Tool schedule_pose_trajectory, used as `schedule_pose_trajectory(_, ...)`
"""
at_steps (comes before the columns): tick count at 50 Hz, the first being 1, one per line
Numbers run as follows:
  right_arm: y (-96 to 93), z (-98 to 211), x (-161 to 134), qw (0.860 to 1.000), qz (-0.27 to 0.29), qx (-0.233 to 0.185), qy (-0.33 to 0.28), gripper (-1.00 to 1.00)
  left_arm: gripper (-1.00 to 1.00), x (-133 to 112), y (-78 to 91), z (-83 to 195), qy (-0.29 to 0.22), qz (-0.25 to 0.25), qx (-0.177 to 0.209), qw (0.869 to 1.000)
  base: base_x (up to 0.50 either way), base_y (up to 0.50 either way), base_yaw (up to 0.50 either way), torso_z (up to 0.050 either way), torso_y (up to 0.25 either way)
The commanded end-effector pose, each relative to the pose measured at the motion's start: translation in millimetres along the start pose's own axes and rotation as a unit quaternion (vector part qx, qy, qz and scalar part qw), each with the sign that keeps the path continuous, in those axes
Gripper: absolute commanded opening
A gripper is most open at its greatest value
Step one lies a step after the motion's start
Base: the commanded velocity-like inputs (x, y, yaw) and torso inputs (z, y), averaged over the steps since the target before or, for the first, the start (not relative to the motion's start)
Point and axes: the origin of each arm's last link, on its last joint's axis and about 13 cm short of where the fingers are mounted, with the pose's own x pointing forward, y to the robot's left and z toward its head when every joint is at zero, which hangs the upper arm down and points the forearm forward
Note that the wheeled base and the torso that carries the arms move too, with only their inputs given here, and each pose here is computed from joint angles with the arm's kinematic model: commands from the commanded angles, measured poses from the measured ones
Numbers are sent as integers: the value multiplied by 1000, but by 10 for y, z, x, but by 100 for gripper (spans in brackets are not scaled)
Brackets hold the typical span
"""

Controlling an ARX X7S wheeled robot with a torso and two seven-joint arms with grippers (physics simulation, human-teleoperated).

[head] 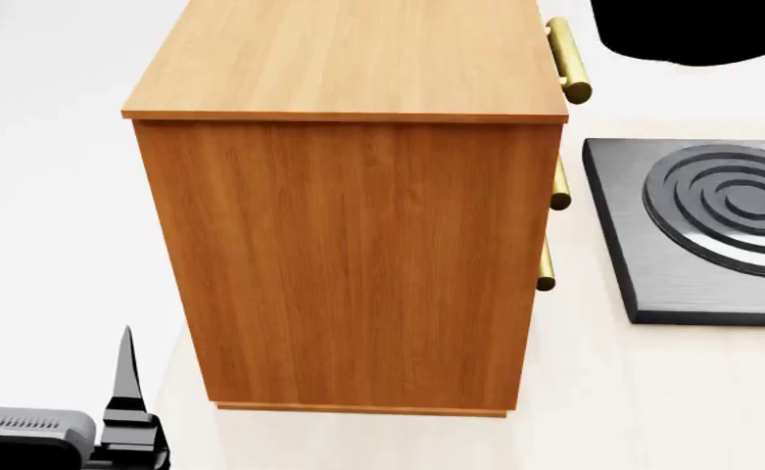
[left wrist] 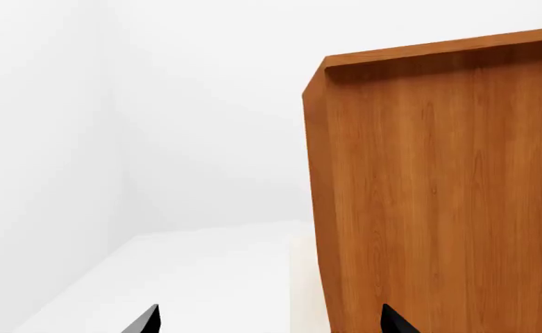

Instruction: Put the bowl on the top of the cabinet.

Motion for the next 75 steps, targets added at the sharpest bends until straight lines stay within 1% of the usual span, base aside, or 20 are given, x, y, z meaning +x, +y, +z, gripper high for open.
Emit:
schedule_pose_trajectory(1,6,270,3,1000,10,14,-6,-100,100,10,-1,-9,2,0,2,1000,0,0,0,0,0)
schedule_pose_trajectory(4,16,319,-1,1000,17,18,-7,-100,100,8,-6,-7,2,-1,3,1000,0,0,0,0,0)
schedule_pose_trajectory(9,97,348,-27,999,28,3,-17,-100,100,3,-5,0,2,-2,5,1000,0,0,0,0,0)
schedule_pose_trajectory(14,151,398,-56,999,35,-1,-27,-100,100,11,-13,4,2,-4,6,1000,0,0,0,0,0)
schedule_pose_trajectory(24,382,396,-90,997,54,-29,-46,-100,100,12,-27,-5,3,-5,6,1000,0,0,0,0,1)
schedule_pose_trajectory(27,479,364,-96,996,63,-41,-51,-100,100,12,-34,4,2,-7,5,1000,0,0,0,0,0)
schedule_pose_trajectory(30,519,358,-96,995,66,-45,-53,-100,100,10,-30,-5,3,-7,5,1000,0,0,0,0,0)
schedule_pose_trajectory(32,572,322,-82,995,70,-54,-56,-100,100,8,-19,-17,4,-5,6,1000,0,0,0,0,0)
schedule_pose_trajectory(33,585,312,-64,995,75,-49,-54,-100,100,8,-16,-21,4,-5,6,1000,0,0,0,0,0)
schedule_pose_trajectory(41,672,274,-36,993,85,-53,-55,-100,100,6,-11,-30,7,-3,6,1000,0,0,0,0,1)
schedule_pose_trajectory(44,734,262,-46,992,95,-55,-59,-100,100,5,-12,-36,7,-4,6,1000,0,0,0,0,0)
schedule_pose_trajectory(46,800,252,-57,991,110,-52,-64,-100,100,4,-14,-35,8,-4,6,1000,0,0,0,0,0)
schedule_pose_trajectory(49,892,210,-38,990,115,-56,-67,-100,100,2,-16,-40,8,-4,6,1000,0,0,0,0,0)
schedule_pose_trajectory(51,944,185,-18,988,131,-45,-63,-100,100,-5,-10,-50,9,-4,6,1000,0,0,0,0,0)
schedule_pose_trajectory(56,1022,127,41,988,136,-45,-61,-100,100,5,1,-50,10,0,10,1000,0,0,0,0,0)
schedule_pose_trajectory(60,1039,105,62,988,138,-43,-60,-100,100,-1,-3,-68,11,-1,9,1000,0,0,0,0,3)
schedule_pose_trajectory(71,1143,-6,173,987,139,-54,-52,-100,100,4,2,-91,13,0,9,1000,0,0,0,0,0)
schedule_pose_trajectory(75,1209,-36,198,987,140,-59,-52,-100,100,3,8,-104,14,3,7,1000,0,0,0,0,0)
